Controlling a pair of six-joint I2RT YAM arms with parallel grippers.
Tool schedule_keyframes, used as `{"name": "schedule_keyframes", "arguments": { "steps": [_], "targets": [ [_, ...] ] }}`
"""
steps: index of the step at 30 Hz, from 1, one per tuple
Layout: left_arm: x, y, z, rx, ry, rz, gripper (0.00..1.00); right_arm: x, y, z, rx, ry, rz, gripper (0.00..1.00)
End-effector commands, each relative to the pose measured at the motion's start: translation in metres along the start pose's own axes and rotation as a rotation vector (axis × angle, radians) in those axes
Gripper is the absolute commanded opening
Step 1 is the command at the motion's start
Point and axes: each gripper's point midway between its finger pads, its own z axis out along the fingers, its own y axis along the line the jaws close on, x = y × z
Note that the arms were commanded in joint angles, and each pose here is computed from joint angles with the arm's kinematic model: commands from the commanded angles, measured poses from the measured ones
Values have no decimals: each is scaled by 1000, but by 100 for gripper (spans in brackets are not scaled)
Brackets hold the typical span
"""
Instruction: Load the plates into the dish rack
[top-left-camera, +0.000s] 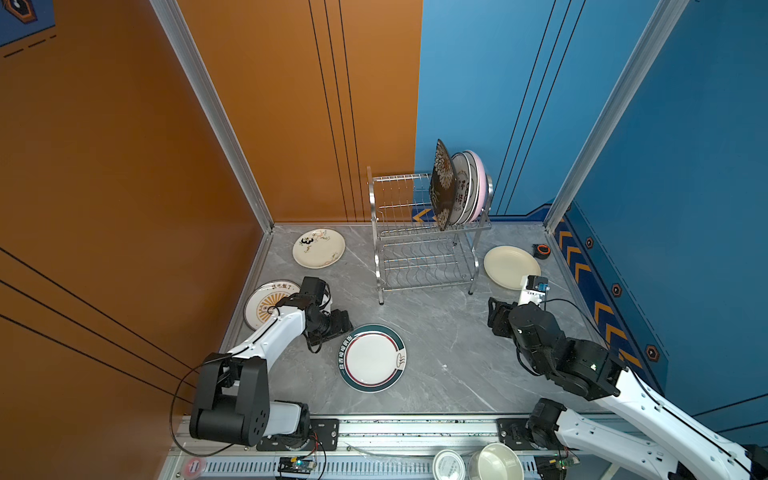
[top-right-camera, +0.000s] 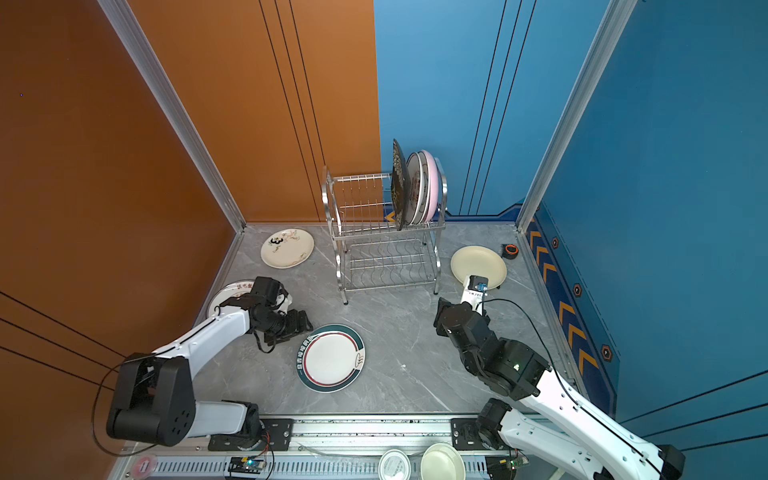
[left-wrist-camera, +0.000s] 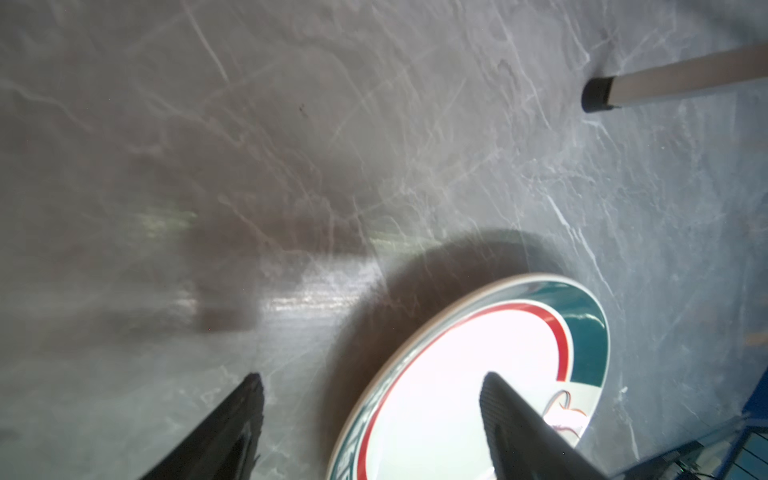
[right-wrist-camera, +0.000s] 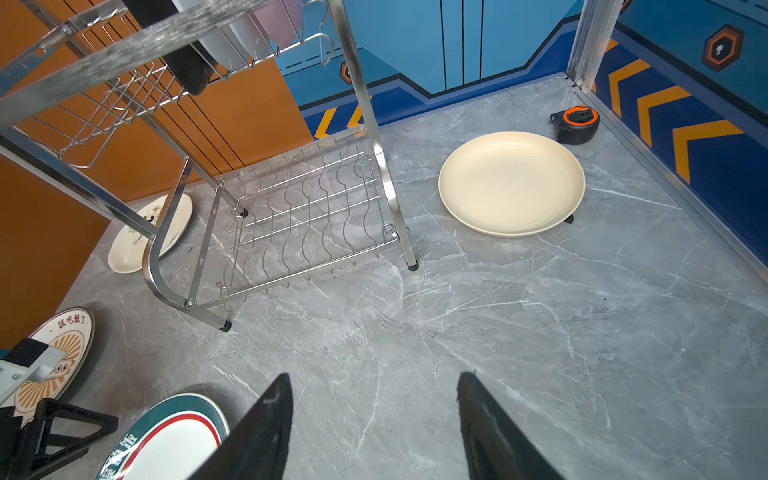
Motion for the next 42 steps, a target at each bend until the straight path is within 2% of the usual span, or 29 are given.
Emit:
{"name": "schedule_keyframes", "arguments": {
  "steps": [1,8,16,23,28,37,42],
  "targets": [
    [21,-7,-1,76,24,-60,78,12,3,2,-18,44,-9,64],
    [40,-5,-2,60,8,-94,64,21,13,8,-48,104,-33,64],
    [68,9,5,-3,-4,-132,61,30,23,16,-89,173,-49,64],
    [76,8,1,14,-28,-138,59,34,25,21,-104,210,-47,64],
    [85,7,12,15,11,-128,50,33,25,25,-112,219,-40,64],
    [91,12,28,51,7,-145,37,36,23,29,-121,235,-32,65],
    [92,13,33,71,-4,-143,26,35,16,34,-104,238,-12,65]
  ]
}}
